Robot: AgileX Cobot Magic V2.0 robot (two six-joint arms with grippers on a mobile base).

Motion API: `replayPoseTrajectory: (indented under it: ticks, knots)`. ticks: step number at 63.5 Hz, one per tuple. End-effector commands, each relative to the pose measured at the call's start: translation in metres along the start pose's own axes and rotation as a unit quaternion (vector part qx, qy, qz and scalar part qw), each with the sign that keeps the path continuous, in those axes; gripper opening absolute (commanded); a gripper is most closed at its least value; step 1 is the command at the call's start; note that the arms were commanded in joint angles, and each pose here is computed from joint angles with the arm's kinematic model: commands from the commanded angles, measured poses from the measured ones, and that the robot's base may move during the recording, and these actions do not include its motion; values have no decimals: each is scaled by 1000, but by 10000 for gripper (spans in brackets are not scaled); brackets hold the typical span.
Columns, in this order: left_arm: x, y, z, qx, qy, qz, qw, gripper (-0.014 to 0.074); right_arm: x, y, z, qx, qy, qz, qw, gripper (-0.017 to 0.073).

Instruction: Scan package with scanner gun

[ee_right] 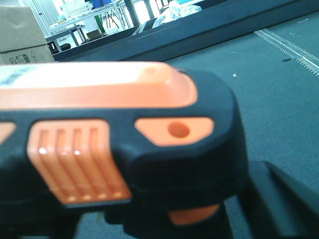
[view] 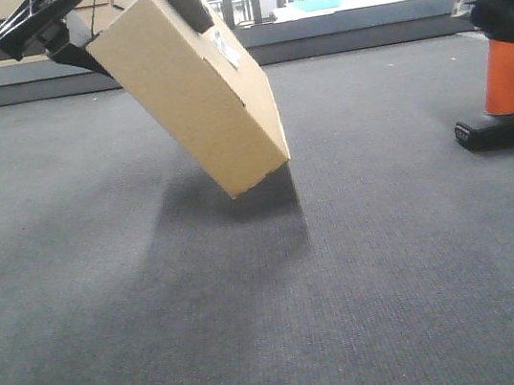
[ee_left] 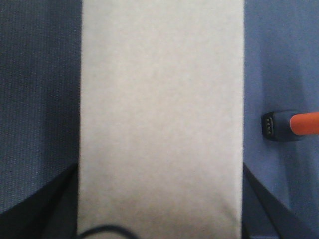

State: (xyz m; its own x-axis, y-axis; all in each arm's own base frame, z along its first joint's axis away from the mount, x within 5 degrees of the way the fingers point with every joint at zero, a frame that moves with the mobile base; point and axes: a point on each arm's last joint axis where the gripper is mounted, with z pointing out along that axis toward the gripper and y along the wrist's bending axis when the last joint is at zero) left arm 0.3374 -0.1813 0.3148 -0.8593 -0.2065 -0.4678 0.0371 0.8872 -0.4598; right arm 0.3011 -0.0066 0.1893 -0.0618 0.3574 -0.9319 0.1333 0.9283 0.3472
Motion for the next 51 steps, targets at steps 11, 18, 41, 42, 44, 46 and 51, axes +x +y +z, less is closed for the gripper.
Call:
replayPoseTrajectory:
  ticks: [11, 18, 41, 42, 44, 46, 51]
  knots:
    - [-2, -3, -2, 8, -12, 4, 1000, -111, 1, -1, 1, 2, 3, 0, 1000, 101]
    - [-2, -3, -2, 8, -12, 4, 1000, -111, 1, -1, 1, 2, 3, 0, 1000, -77]
    - [-1, -4, -2, 13, -9, -3, 1000, -111, -19, 6, -5, -10, -52, -101, 993, -162]
    - [-1, -4, -2, 13, -9, -3, 1000, -111, -21, 6, -5, -11, -55, -109, 993, -162]
    - [-1, -4, -2, 13, -9, -3, 1000, -111, -25, 7, -7, -10, -61, -125, 990, -162]
    - [-1, -4, -2, 12, -8, -3, 1000, -111, -29, 8, -9, -7, -68, -134, 989, -162]
    - [0, -4, -2, 10, -3, -3, 1000, -111, -39, 7, -14, 13, -83, -161, 983, -162]
